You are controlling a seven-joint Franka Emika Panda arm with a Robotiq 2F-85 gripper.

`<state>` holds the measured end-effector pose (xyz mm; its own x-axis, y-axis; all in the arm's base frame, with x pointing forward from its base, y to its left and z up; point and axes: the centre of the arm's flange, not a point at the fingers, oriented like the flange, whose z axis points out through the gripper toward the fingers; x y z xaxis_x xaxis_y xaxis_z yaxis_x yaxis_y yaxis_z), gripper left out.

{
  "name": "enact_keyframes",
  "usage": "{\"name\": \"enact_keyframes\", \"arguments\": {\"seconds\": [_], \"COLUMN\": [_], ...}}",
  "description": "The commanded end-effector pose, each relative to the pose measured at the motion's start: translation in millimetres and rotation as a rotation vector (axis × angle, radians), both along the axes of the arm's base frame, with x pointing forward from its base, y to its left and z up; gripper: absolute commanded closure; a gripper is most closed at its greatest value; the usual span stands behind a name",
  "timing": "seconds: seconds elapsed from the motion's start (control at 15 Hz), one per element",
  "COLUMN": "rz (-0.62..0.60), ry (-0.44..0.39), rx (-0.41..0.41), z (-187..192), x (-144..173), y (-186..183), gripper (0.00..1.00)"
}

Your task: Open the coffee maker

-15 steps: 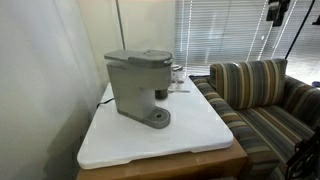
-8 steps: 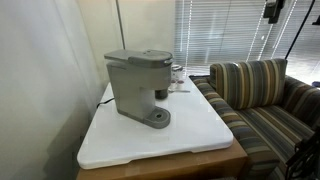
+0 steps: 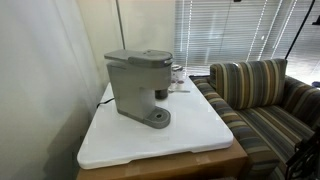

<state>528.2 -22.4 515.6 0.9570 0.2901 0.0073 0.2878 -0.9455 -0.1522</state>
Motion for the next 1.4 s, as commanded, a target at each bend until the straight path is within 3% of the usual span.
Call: {"name": "enact_keyframes", "arguments": {"seconds": [0.0, 0.33, 0.8, 1.33], "rz": [0.009, 0.019, 0.095, 0.202], "ry": [0.005, -0.066, -0.196, -0.183], "rx": [-0.002, -0.006, -0.009, 0.004], "z": [-2, 3, 7, -33], "x": [9, 42, 113, 161], "y": [2, 9, 63, 128], "gripper": [0.00, 0.00, 0.00, 0.00]}}
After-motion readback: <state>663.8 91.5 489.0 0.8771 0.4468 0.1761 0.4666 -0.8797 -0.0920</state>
